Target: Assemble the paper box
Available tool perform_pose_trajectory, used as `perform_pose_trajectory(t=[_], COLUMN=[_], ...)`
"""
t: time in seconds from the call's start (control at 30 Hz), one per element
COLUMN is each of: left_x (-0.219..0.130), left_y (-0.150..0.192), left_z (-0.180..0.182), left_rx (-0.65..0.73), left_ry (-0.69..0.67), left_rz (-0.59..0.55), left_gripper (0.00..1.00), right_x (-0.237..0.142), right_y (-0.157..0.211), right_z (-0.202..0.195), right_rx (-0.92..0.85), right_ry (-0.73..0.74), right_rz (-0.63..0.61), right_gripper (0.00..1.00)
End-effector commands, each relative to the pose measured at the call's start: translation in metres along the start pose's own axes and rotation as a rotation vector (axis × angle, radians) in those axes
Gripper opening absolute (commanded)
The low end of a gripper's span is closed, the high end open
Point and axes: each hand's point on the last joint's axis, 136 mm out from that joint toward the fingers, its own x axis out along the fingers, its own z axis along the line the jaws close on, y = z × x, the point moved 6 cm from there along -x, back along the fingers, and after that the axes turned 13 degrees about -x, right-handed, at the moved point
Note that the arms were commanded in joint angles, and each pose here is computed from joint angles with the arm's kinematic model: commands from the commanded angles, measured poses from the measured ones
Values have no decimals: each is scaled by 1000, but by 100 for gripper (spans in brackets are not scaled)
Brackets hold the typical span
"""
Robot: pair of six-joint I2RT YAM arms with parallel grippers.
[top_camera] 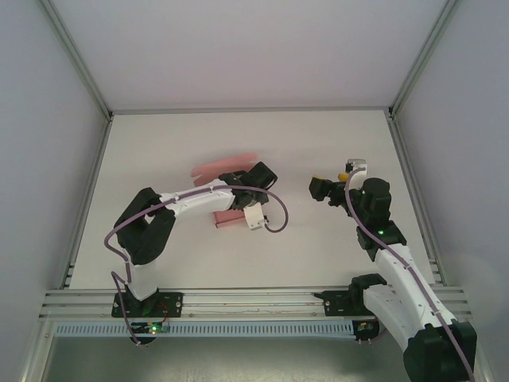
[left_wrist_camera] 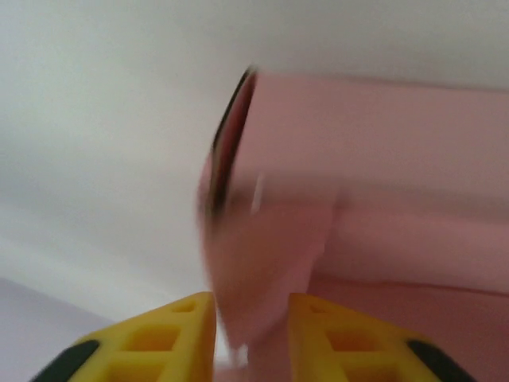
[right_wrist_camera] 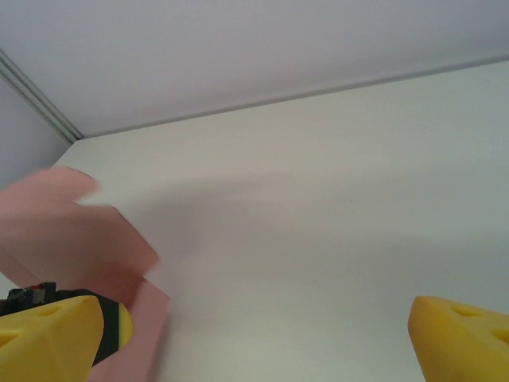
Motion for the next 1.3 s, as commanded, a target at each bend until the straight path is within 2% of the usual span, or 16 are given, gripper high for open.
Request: perform_pose_trajectory(t=[0.0,0.1,0.23,0.27,0.4,0.47,0.63,0.73,0.8,0.83,0.9,0.97,1.03,1.1,1.17,1.27], left_x=[0,-8,-35,-43,-86,-114,-187,-211,-220,-217,-203,-187,-174,-162,-154,-146], left_y=[0,-1,-6,-5,7,20,75,106,124,128,126,119,111,101,93,87], left_z=[9,17,38,47,81,94,104,80,43,21,-28,-71,-104,-126,-137,-143], left_rx=[46,-2,-131,-176,-376,-553,-1158,-1572,-1929,-2099,-2391,-2612,-2767,-2867,-2901,-2956], left_ry=[-7,-40,-149,-198,-400,-461,-698,-929,-1057,-1058,-964,-890,-828,-730,-662,-611], left_rz=[3,-25,-138,-158,-196,-226,-299,-202,-115,-86,-41,39,121,139,119,43], left_gripper=[43,52,84,99,100,100,100,100,100,100,100,100,100,100,100,100], right_x=[0,0,0,0,5,10,32,52,68,74,87,98,106,112,117,123], right_y=[-3,-2,-4,-4,-8,-8,-9,-4,6,12,28,43,57,70,80,86], right_z=[0,-2,-2,-1,10,15,21,40,49,54,65,76,85,94,103,111], right_rx=[16,22,18,13,-16,-24,-76,-128,-152,-162,-171,-179,-178,-179,-176,-170], right_ry=[-14,-11,-20,-28,-146,-206,-264,-308,-249,-225,-190,-177,-147,-145,-152,-132], right_rz=[-24,-26,-27,-25,3,26,73,168,279,326,419,509,592,663,698,707], right_gripper=[98,98,98,98,98,98,98,98,98,97,94,87,81,74,67,60])
